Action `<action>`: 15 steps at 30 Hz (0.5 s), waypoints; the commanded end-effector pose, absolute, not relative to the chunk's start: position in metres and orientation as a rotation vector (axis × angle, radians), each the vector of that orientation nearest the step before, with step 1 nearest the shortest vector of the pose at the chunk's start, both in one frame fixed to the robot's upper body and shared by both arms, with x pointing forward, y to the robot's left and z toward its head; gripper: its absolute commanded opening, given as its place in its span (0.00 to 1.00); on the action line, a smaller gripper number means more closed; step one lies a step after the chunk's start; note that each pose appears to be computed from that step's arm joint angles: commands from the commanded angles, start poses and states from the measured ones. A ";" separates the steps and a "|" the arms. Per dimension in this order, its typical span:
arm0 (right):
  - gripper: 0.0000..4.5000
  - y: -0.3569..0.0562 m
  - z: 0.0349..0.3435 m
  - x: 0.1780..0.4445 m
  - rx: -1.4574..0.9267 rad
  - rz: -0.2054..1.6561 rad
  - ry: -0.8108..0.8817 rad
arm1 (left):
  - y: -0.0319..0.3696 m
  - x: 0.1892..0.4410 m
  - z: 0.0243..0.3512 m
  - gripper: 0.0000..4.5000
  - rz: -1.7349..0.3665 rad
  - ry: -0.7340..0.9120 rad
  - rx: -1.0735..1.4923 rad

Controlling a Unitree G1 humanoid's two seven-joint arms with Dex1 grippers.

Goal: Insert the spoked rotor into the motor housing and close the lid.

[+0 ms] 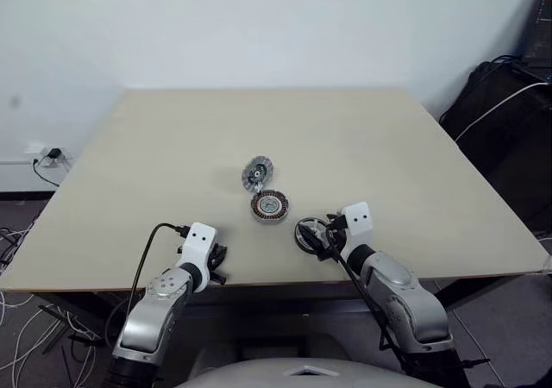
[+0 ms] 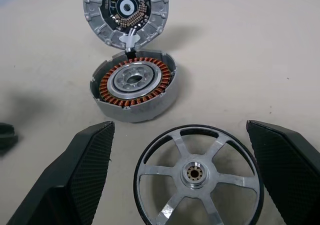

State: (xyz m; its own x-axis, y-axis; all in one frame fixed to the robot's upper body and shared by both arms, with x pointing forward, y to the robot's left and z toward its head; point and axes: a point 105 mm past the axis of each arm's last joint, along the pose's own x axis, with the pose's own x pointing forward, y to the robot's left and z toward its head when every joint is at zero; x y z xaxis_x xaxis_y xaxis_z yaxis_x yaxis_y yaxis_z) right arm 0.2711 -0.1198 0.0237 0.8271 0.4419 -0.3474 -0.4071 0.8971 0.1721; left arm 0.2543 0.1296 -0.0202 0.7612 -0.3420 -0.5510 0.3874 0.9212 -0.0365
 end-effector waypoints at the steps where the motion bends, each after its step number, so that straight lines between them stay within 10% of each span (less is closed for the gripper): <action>1: 1.00 -0.116 0.039 0.279 0.083 0.467 0.323 | 0.109 0.277 0.015 0.15 -0.456 0.434 0.077; 15: 1.00 -0.118 0.039 0.278 0.095 0.443 0.310 | 0.057 0.339 0.031 0.15 -0.568 0.348 0.075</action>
State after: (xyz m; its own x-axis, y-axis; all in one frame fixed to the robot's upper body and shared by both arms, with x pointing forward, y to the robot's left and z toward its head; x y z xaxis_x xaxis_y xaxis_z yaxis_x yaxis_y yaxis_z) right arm 0.2727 -0.1174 0.0254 0.8362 0.4383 -0.3295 -0.4020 0.8987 0.1754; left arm 0.3304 0.0632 0.0193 0.7735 -0.5010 -0.3882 0.5265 0.8489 -0.0465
